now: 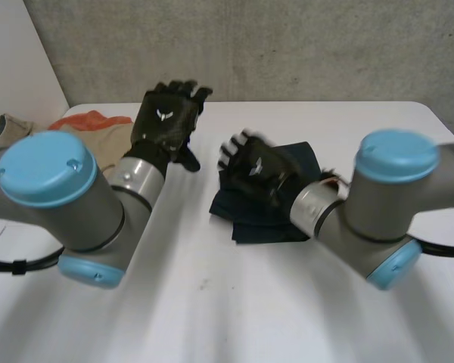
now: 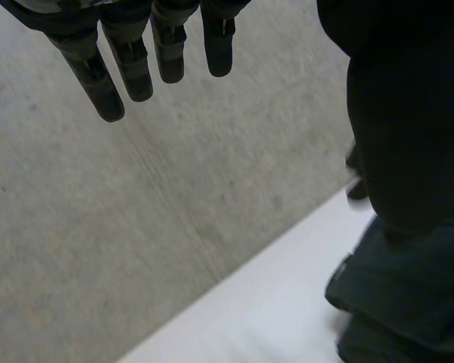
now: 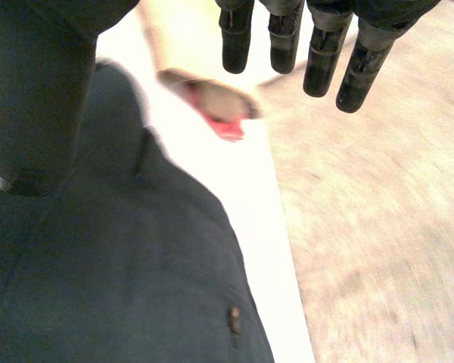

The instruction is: Fold the laundry.

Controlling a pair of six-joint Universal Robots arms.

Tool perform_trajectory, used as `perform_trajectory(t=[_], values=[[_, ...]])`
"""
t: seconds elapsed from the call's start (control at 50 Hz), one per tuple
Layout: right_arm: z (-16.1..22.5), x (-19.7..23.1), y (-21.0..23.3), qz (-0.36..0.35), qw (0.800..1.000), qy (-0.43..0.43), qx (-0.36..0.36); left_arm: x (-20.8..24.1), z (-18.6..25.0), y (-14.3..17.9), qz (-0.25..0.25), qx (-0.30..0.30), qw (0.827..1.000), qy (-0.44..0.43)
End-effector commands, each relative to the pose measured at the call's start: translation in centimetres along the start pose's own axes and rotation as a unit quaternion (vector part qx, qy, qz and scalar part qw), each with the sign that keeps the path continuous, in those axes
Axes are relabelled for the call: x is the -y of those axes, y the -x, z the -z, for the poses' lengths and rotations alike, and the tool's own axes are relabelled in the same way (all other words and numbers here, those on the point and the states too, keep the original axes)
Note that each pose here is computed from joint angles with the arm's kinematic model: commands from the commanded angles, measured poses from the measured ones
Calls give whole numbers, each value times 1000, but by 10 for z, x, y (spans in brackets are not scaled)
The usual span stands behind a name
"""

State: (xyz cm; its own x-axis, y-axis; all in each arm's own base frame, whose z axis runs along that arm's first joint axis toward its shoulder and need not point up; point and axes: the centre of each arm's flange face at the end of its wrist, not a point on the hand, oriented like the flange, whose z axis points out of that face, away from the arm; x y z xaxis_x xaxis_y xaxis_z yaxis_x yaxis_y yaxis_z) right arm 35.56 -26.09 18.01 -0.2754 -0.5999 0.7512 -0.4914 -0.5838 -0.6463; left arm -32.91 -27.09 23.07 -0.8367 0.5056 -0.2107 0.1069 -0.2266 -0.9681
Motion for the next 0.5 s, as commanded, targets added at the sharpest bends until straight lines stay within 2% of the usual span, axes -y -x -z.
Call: perform_trajectory(t=[0.02, 0.04, 0.1, 0.12, 0.24, 0.4, 0.5], values=[[34, 3, -91, -339, 930, 8, -145, 23, -26, -9, 7, -7, 999, -43], [40, -11, -101, -371, 914, 27, -162, 22, -28, -13, 10, -13, 999, -41], [52, -35, -116, -415, 888, 65, -187, 22, -35, -34, 23, -40, 998, -37], [53, -37, -117, -419, 885, 70, -189, 20, -36, -40, 24, -47, 998, -32], [39, -61, -110, -437, 876, 107, -175, -15, -52, -68, 25, -88, 995, 29], [13, -99, -81, -462, 865, 156, -118, -66, -58, -79, 20, -97, 988, 116], [4, -121, -63, -432, 877, 188, -95, -88, -51, -79, 10, -91, 982, 163]])
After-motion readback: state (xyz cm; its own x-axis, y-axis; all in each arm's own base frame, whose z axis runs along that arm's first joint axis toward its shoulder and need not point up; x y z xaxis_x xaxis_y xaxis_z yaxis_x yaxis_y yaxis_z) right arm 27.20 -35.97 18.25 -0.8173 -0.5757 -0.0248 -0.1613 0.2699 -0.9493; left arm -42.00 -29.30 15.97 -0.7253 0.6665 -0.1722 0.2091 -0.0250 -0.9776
